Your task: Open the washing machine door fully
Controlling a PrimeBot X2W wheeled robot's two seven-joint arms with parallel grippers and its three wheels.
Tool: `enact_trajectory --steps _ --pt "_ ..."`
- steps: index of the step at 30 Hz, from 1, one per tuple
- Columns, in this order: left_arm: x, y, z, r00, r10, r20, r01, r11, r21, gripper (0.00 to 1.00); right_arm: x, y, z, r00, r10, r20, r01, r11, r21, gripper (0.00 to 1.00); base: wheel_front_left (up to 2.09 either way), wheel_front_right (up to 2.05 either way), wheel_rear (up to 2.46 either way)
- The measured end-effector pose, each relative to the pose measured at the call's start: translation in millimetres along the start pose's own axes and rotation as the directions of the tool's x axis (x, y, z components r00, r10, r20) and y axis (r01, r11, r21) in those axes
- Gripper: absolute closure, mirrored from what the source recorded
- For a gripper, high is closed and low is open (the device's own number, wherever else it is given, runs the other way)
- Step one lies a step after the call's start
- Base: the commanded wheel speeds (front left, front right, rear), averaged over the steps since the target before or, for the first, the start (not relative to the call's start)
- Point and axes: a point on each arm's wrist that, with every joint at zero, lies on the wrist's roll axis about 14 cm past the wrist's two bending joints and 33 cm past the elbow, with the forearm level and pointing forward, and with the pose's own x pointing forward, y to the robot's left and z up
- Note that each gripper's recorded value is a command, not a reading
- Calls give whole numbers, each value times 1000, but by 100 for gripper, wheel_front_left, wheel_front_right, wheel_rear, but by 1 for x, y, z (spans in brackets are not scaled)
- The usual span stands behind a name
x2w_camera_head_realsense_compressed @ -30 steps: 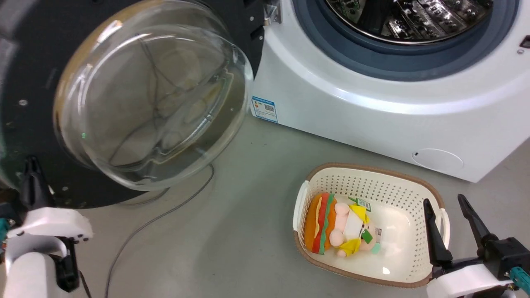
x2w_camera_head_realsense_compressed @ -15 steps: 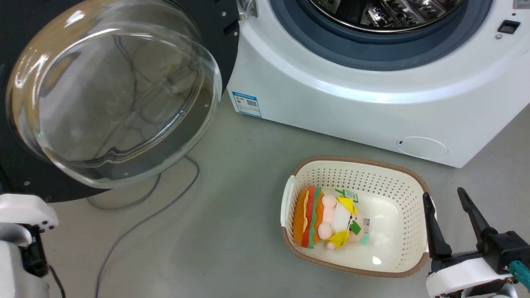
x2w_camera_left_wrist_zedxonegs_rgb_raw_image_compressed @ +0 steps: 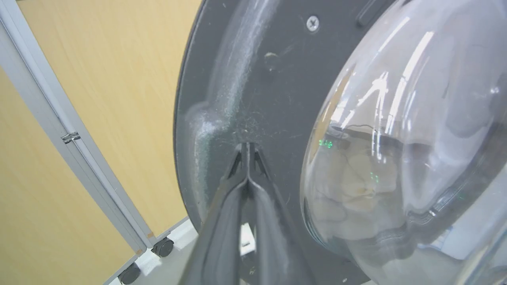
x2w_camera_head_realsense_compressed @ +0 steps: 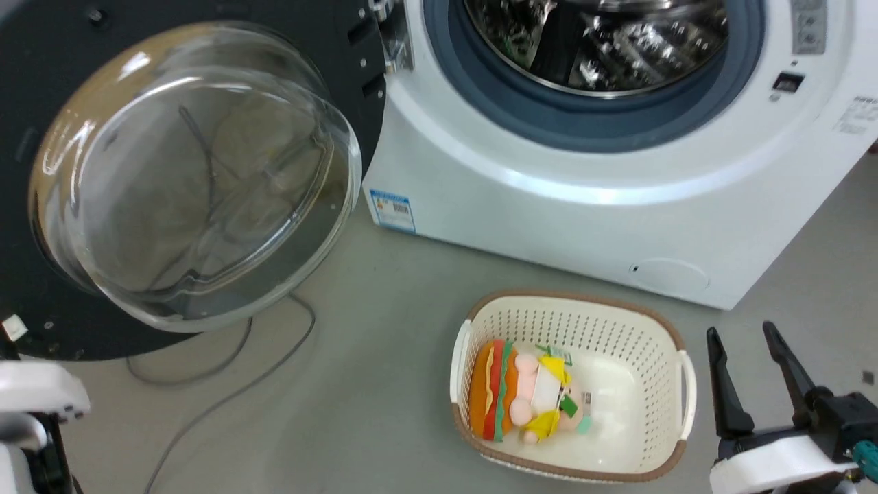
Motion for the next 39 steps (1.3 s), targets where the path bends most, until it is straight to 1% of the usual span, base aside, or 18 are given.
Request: enact_trajectory --steps 4,8,16,22,27,30,31,32,33,34,39 --pt "-15 -8 10 998 -44 40 45 999 -25 100 -11 -1 11 1000 -9 22 10 1000 -5 0 0 0 0" --pt "-27 -25 28 989 -106 106 112 992 -53 100 -19 -3 25 998 -19 54 20 1000 -15 0 0 0 0" --pt "-56 -63 49 955 -231 186 254 960 -114 100 -38 -10 53 991 -49 128 51 999 -14 0 0 0 0" --pt "-77 -103 59 912 -343 225 379 914 -145 100 -53 -21 68 981 -89 172 92 996 -9 0 0 0 0" --pt "-95 -142 58 867 -444 227 485 857 -175 100 -67 -33 75 973 -129 193 133 991 -11 0 0 0 0" --pt "-104 -161 55 845 -487 219 528 823 -209 100 -75 -39 76 969 -152 197 157 987 -11 0 0 0 0" --pt "-106 -167 54 837 -502 216 542 814 -210 92 -77 -41 77 967 -159 198 165 986 -11 0 0 0 0" --pt "-108 -172 53 830 -517 212 555 804 -211 64 -80 -43 77 966 -168 199 173 985 -10 0 0 0 0" --pt "-111 -177 52 821 -532 210 569 794 -213 15 -83 -46 77 964 -178 200 183 983 -10 0 0 0 0" --pt "-113 -182 51 813 -544 207 580 786 -215 0 -85 -49 77 962 -187 201 193 981 -8 0 0 0 0" --pt "-123 -203 47 783 -592 191 622 754 -212 0 -98 -59 77 952 -229 202 234 972 -1 0 0 0 0"
